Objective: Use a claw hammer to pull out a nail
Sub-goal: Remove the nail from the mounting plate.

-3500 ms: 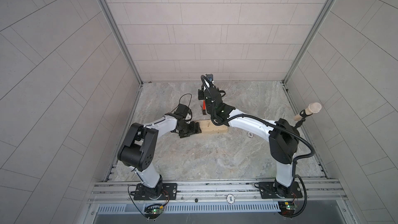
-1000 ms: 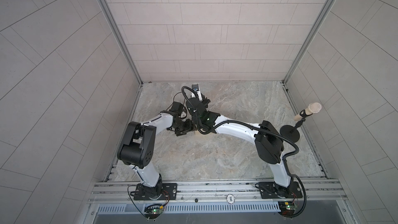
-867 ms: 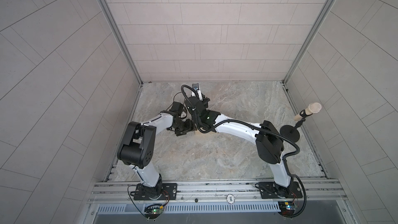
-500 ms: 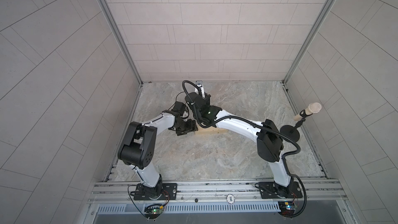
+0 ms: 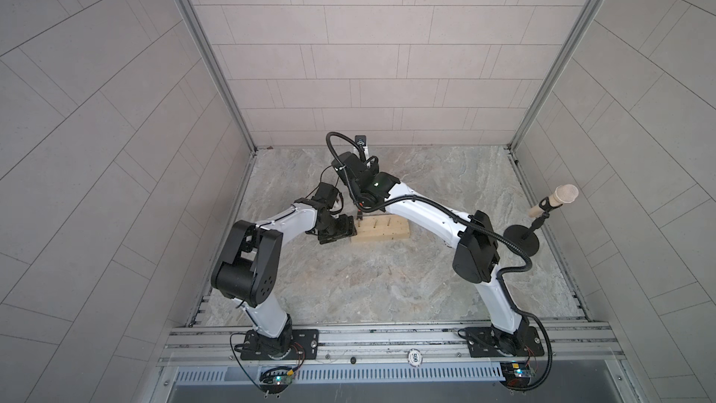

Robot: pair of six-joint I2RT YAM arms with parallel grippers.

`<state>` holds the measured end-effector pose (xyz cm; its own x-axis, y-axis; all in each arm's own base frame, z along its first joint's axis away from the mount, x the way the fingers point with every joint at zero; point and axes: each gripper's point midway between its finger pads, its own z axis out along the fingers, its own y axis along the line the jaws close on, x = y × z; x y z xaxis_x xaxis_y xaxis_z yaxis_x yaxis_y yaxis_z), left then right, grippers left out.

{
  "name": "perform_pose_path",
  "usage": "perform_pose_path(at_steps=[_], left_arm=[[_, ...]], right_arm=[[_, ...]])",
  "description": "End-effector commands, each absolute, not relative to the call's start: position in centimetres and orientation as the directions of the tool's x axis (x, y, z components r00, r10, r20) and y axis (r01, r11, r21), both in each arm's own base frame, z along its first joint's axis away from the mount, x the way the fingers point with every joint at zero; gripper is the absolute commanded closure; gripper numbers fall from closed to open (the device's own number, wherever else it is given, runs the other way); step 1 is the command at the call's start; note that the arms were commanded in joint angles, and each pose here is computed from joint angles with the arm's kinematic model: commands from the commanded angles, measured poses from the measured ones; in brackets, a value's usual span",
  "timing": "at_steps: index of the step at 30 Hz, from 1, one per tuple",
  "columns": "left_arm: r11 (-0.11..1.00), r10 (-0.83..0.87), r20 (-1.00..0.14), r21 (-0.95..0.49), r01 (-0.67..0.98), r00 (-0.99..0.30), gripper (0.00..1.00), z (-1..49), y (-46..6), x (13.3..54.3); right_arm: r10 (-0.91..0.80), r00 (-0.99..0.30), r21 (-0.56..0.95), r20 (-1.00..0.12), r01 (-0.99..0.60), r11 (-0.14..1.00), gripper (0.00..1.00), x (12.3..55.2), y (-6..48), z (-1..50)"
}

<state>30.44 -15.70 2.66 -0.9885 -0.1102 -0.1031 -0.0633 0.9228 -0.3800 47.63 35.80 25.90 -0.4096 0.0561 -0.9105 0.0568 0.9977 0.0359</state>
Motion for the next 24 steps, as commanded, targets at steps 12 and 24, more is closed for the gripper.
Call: perform_pose_path(at_steps=[12,24], left_arm=[[0.992,-0.124,0.113,0.025,-0.122,-0.986,0.19,-4.6,-9.1,24.2],[0.994,-0.113,0.124,0.026,-0.11,-0.986,0.18,-4.7,-9.2,24.1]], right_arm=[[0.077,-0.559,-0.018,-0.826,0.163,0.986,1.0,50.0,29.5,24.2],[0.235,-0.652,0.075,-0.721,0.264,0.962,1.0,51.4,26.0,20.7]])
